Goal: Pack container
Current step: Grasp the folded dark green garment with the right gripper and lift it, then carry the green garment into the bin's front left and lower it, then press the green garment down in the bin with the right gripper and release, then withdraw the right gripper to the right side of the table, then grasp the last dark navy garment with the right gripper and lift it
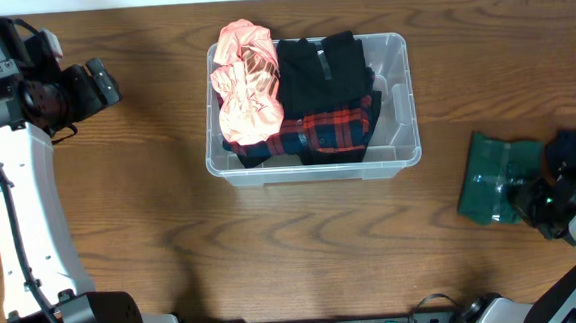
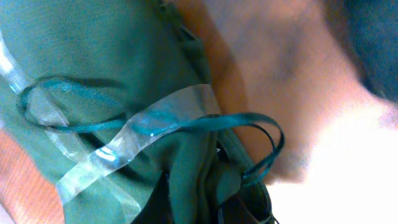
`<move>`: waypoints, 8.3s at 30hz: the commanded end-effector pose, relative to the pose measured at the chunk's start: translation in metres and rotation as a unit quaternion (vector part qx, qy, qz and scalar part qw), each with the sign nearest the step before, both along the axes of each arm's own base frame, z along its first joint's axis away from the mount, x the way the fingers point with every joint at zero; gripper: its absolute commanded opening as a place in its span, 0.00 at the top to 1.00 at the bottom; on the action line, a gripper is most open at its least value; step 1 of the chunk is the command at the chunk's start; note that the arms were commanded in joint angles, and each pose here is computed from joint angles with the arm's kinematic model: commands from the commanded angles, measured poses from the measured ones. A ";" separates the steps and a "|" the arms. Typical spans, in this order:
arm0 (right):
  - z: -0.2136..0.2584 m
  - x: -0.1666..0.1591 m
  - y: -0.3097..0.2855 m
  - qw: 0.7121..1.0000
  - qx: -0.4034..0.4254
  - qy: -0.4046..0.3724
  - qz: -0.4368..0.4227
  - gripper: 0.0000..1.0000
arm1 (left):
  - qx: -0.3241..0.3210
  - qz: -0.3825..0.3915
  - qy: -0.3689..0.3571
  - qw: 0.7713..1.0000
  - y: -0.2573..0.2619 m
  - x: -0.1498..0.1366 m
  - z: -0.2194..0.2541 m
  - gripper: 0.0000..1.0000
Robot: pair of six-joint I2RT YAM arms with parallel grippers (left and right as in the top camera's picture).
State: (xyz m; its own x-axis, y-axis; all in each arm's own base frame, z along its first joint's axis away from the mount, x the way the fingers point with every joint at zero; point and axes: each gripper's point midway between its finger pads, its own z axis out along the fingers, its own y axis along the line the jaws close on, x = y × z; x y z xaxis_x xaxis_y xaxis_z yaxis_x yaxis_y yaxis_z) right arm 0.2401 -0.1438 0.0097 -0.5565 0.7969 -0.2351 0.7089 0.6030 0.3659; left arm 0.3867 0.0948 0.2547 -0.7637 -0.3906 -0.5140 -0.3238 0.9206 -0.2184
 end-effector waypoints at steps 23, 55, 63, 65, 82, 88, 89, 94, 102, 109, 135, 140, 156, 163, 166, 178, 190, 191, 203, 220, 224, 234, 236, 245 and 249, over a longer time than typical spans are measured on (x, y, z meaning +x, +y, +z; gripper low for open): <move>0.243 0.157 0.097 0.931 0.041 -0.288 0.222 0.99 | 0.004 -0.005 0.004 1.000 0.002 -0.001 -0.003 0.02; 0.236 0.137 0.432 0.943 0.026 -0.300 0.139 0.98 | 0.004 -0.005 0.004 1.000 0.002 -0.001 -0.003 0.02; 0.211 0.127 0.476 0.937 0.065 -0.275 0.207 0.98 | 0.004 -0.005 0.004 1.000 0.002 -0.001 -0.003 0.02; 0.217 0.125 0.486 0.925 0.073 -0.285 0.239 0.99 | 0.004 -0.005 0.004 1.000 0.002 -0.001 -0.003 0.02; 0.216 0.106 0.513 0.907 0.085 -0.285 0.300 0.83 | 0.004 -0.005 0.004 1.000 0.002 -0.001 -0.003 0.02; 0.205 0.108 0.515 0.908 0.075 -0.276 0.306 0.44 | 0.004 -0.005 0.004 1.000 0.002 -0.001 -0.003 0.02; 0.205 0.108 0.514 0.906 0.071 -0.278 0.311 0.44 | 0.004 -0.005 0.004 1.000 0.002 -0.001 -0.003 0.02; 0.212 0.111 0.513 0.875 0.013 -0.309 0.372 0.51 | 0.004 -0.005 0.004 1.000 0.002 -0.001 -0.003 0.02; 0.256 0.110 0.467 0.796 -0.157 -0.356 0.463 0.53 | 0.004 -0.005 0.004 1.000 0.002 -0.001 -0.003 0.02; 0.295 0.104 0.437 0.766 -0.194 -0.386 0.476 0.52 | 0.004 -0.005 0.004 1.000 0.002 -0.001 -0.003 0.02; 0.108 0.174 0.489 0.757 -0.193 -0.283 0.557 0.79 | 0.004 -0.005 0.004 1.000 0.002 -0.001 -0.003 0.02; 0.053 0.162 0.483 0.759 -0.177 -0.214 0.589 0.81 | 0.004 -0.005 0.004 1.000 0.002 -0.001 -0.003 0.02; 0.138 0.164 0.480 0.760 -0.157 -0.263 0.574 0.65 | 0.004 -0.005 0.004 1.000 0.002 -0.001 -0.003 0.02; 0.276 0.141 0.433 0.753 -0.154 -0.355 0.533 0.01 | 0.004 -0.005 0.004 1.000 0.002 -0.001 -0.003 0.02; 0.306 0.126 0.389 0.763 -0.185 -0.353 0.508 0.01 | 0.004 -0.005 0.004 1.000 0.002 -0.001 -0.003 0.02; 0.280 0.060 0.103 0.965 -0.225 -0.101 0.089 0.01 | 0.004 -0.005 0.004 1.000 0.002 -0.001 -0.003 0.02; 0.208 0.042 -0.032 0.977 -0.205 0.006 -0.057 0.01 | 0.004 -0.005 0.004 1.000 0.002 -0.001 -0.003 0.02; 0.198 0.042 -0.041 0.977 -0.202 0.020 -0.062 0.01 | 0.004 -0.005 0.004 1.000 0.002 -0.001 -0.003 0.02; 0.091 0.033 -0.091 0.970 -0.162 0.176 -0.045 0.01 | 0.004 -0.005 0.004 1.000 0.002 -0.001 -0.003 0.02; 0.070 -0.028 -0.158 0.980 -0.015 0.094 -0.175 0.01 | 0.004 -0.005 0.004 1.000 0.002 -0.001 -0.003 0.02; 0.065 -0.029 -0.167 0.984 -0.010 0.074 -0.164 0.01 | 0.004 -0.005 0.004 1.000 0.002 -0.001 -0.003 0.02; 0.032 -0.028 -0.174 0.987 -0.003 0.090 -0.133 0.01 | 0.004 -0.005 0.004 1.000 0.002 -0.001 -0.003 0.02; 0.026 -0.028 -0.175 0.987 0.001 0.094 -0.133 0.01 | 0.004 -0.005 0.004 1.000 0.002 -0.001 -0.003 0.02; 0.015 -0.044 -0.182 0.980 -0.011 0.132 -0.146 0.01 | 0.004 -0.005 0.004 1.000 0.002 -0.001 -0.003 0.02; 0.009 -0.048 -0.183 0.979 -0.015 0.136 -0.152 0.01 | 0.004 -0.005 0.004 1.000 0.002 -0.001 -0.003 0.02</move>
State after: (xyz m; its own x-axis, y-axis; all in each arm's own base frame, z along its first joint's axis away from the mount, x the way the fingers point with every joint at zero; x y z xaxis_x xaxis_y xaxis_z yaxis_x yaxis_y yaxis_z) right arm 0.2017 -0.3261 0.0272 -0.3393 0.9292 -0.1467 0.9203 0.3602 0.1526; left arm 0.3867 0.0947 0.2547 -0.7637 -0.3906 -0.5140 -0.3236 0.9206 -0.2188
